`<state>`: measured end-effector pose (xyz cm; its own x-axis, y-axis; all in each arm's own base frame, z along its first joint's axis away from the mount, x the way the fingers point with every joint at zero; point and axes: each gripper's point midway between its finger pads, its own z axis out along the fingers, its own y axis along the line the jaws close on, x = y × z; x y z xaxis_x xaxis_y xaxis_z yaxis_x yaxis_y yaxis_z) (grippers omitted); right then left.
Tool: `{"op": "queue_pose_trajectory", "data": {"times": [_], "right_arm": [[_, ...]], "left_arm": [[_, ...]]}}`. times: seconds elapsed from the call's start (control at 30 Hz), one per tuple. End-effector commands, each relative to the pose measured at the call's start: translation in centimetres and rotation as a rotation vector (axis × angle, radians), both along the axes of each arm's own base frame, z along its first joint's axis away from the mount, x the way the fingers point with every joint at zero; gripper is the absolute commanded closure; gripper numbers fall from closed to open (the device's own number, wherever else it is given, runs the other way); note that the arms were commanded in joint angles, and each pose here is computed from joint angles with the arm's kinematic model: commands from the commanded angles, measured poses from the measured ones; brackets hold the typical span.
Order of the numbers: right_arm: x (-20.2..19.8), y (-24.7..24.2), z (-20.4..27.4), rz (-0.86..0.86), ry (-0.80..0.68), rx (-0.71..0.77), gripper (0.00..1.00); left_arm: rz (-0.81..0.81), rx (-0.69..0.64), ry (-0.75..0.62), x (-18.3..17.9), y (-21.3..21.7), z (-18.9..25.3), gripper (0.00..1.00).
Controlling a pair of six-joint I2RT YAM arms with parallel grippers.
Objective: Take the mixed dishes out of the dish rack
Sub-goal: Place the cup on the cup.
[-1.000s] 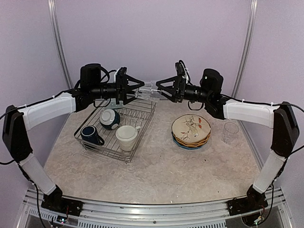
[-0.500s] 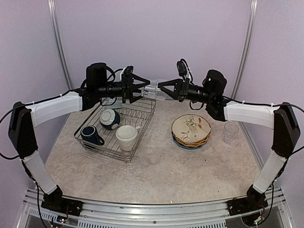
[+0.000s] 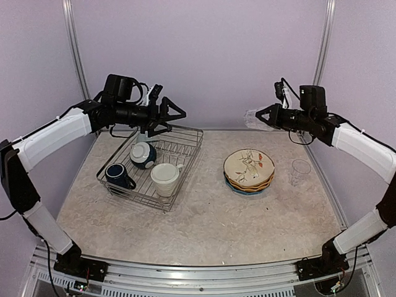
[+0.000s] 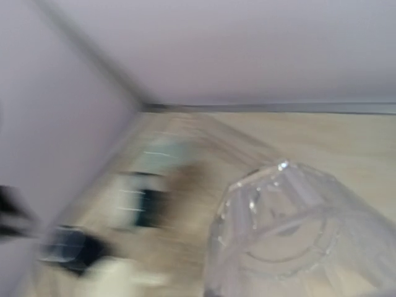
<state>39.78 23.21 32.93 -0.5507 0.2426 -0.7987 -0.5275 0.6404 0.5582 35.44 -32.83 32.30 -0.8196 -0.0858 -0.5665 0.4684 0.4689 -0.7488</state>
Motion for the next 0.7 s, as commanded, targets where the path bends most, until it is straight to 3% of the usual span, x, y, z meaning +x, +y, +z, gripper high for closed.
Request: {"op": "queue_pose_trajectory", "data": {"times": [0.0, 0.1, 0.2, 0.67], "right_arm": [[-1.0, -8.9, -5.1, -0.287, 0.084, -0.573, 1.00], [-2.1, -14.6, -7.8, -0.443, 0.221, -0.863, 1.00], [-3.0, -18.4, -10.2, -0.507, 0.351, -1.030, 1.00], [-2.7, -18.8, -14.2, -0.397, 0.517, -0.951, 1.00]], "left_arm": [[0.022, 0.235, 0.016, -0.3, 2.4, -3.3, 0.01], [0.016, 0.303, 0.036, 0.2, 2.5, -5.1, 0.01], [0.010, 0.339, 0.055, 0.6, 2.4, -6.4, 0.01], [0.011, 0.477, 0.148, 1.0, 2.5, -10.7, 0.09]]}}
